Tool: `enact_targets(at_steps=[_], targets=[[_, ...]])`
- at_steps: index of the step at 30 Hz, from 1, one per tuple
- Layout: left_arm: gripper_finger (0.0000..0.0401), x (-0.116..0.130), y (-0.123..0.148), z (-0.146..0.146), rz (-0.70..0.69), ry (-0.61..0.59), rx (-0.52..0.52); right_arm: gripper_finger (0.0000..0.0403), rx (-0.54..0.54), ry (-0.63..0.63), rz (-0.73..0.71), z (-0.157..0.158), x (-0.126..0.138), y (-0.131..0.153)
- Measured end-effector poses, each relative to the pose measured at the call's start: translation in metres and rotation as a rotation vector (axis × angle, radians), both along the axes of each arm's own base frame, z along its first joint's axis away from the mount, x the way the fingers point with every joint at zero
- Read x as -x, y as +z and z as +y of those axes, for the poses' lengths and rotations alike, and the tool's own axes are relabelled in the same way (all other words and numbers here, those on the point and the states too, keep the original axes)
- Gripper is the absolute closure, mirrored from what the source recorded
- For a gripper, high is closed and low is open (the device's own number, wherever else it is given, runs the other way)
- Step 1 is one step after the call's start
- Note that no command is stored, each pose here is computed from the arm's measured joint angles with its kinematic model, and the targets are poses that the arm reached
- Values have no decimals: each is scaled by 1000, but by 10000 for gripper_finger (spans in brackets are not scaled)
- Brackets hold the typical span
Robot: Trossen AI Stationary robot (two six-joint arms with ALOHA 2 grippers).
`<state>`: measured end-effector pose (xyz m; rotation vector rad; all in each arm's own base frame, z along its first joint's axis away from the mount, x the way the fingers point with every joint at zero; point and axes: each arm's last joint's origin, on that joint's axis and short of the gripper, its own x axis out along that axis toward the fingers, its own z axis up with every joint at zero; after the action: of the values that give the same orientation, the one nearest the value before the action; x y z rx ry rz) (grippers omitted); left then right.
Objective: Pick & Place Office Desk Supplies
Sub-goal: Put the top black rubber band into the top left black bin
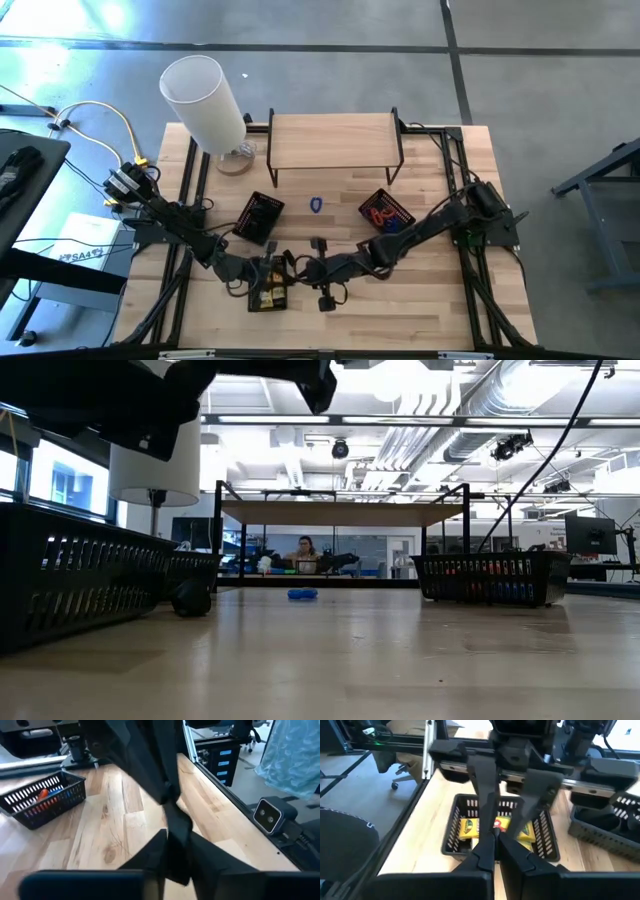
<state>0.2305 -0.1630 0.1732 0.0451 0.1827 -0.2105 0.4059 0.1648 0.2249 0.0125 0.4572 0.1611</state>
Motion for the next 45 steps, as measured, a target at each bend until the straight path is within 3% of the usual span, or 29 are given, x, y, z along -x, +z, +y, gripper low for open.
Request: enact_targets(at_steps=[4,10,22,26,31,36,42,45], targets=[[388,0,0,0,9,7,37,395,-9,14,5,0,0,0],[395,0,-1,0,16,7,32,385,-7,15,6,0,0,-1],[397,1,-4,0,50,12,33,238,-53,-39,-57,2,-2,5],[398,8,-2,4,133,29,-2,223,33,-40,-73,10,2,5],[398,28,21,14,194,155,15,223,78,-68,-79,21,8,5],[398,54,45,41,216,369,133,225,86,-59,-76,28,12,4],[398,70,43,86,365,626,327,225,76,-65,-58,29,13,3],[398,69,38,102,450,701,358,225,76,-67,-56,29,13,2]])
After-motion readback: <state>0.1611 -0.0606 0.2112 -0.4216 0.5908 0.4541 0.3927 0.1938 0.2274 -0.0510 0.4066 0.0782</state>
